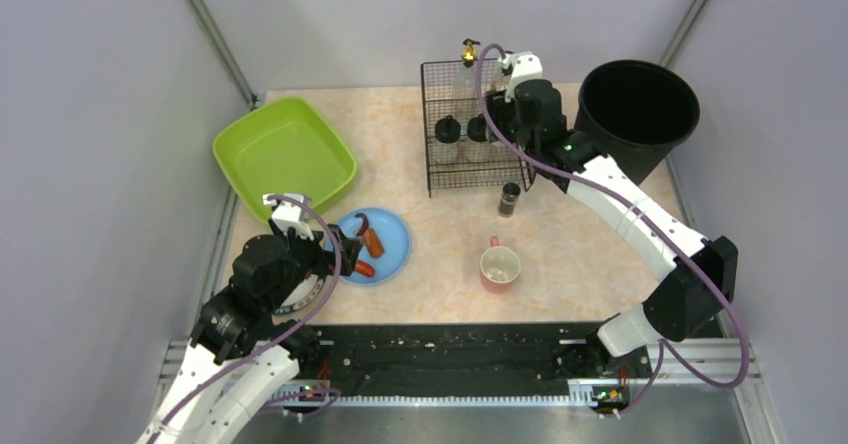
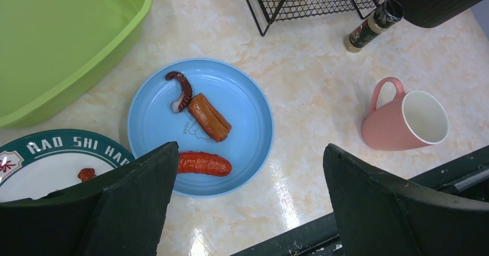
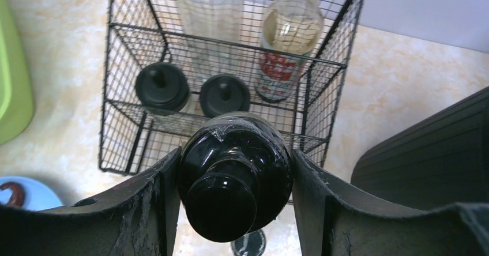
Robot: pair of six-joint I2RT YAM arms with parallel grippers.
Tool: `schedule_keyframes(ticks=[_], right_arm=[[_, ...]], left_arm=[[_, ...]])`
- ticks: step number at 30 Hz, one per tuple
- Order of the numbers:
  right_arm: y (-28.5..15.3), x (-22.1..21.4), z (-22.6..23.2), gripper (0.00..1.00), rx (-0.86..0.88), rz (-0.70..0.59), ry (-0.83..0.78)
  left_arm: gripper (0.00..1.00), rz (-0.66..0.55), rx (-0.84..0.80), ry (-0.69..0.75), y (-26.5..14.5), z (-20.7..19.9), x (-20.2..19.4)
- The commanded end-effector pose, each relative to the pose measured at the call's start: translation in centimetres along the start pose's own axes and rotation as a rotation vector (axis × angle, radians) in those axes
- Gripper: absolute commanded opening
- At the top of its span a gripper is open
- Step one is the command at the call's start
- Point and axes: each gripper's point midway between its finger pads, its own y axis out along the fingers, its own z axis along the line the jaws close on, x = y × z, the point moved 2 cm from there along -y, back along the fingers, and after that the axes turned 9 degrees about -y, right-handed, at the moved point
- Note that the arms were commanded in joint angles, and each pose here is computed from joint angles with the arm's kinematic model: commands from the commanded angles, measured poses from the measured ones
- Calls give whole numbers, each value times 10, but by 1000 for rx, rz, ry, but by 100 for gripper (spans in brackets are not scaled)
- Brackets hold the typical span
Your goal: Clear the kitchen counter
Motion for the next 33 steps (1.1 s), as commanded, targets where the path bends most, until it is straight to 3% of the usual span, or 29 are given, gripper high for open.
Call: schedule_keyframes(ticks=[1,20,33], right_arm=[[-5,69,-31,0,-68,-210,95],[50,57,-62,0,-190,-191,117],[85,21,-64,0,-204,-111,125]], left_arm=[[99,-32,-18,7,1,-4,7],[99,-41,-16,6,0,-3,8],[99,-39,-16,7,0,-3,8]])
